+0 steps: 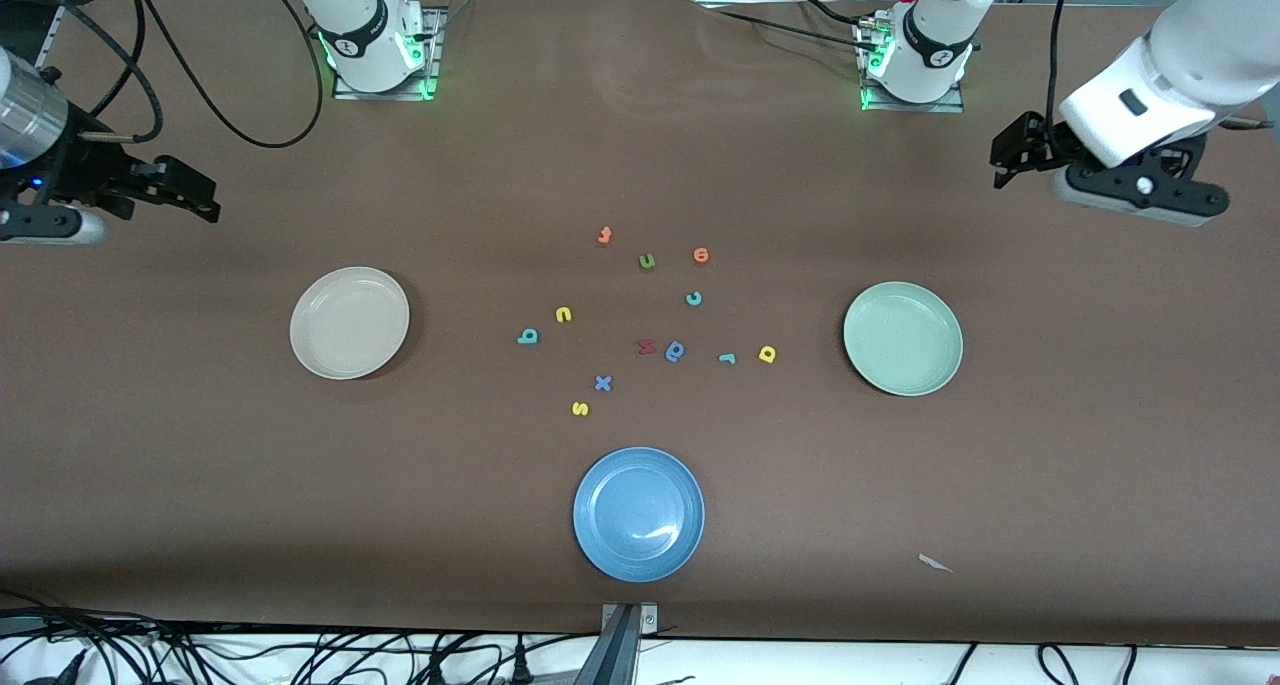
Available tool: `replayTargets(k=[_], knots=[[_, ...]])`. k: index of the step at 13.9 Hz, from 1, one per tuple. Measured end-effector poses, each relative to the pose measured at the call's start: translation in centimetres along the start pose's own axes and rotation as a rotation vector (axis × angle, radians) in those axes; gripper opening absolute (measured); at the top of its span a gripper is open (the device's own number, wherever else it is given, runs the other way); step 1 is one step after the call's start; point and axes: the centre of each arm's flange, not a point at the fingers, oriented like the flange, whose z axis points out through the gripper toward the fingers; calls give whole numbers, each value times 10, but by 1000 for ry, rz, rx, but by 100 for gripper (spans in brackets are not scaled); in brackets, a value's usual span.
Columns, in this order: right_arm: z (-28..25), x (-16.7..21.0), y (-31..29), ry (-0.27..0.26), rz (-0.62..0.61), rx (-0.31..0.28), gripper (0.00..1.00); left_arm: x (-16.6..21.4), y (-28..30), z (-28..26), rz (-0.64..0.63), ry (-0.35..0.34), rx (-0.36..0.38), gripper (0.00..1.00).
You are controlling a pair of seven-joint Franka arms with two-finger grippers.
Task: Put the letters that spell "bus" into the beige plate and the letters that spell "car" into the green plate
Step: 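Reach the left gripper to yellow a while the right gripper reaches yellow u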
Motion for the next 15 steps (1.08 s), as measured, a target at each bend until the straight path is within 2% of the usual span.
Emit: replayTargets(k=[4, 7, 8, 10, 13, 15], knots=[[19, 5, -55, -5, 29, -5, 100, 41, 34, 72, 70, -131, -12, 100], [62, 13, -116, 0, 28, -11, 100, 84, 36, 140, 80, -216, -33, 100], [80, 14, -136, -5, 21, -16, 100, 98, 36, 156, 85, -214, -39, 100], [118, 15, -175, -12, 12, -23, 100, 128, 53, 182, 110, -137, -44, 100], [180, 8, -231, 40, 52, -5, 100, 153, 102, 230, 176, -79, -45, 100], [224, -3, -264, 39, 37, -8, 100, 162, 131, 262, 215, -53, -47, 100]])
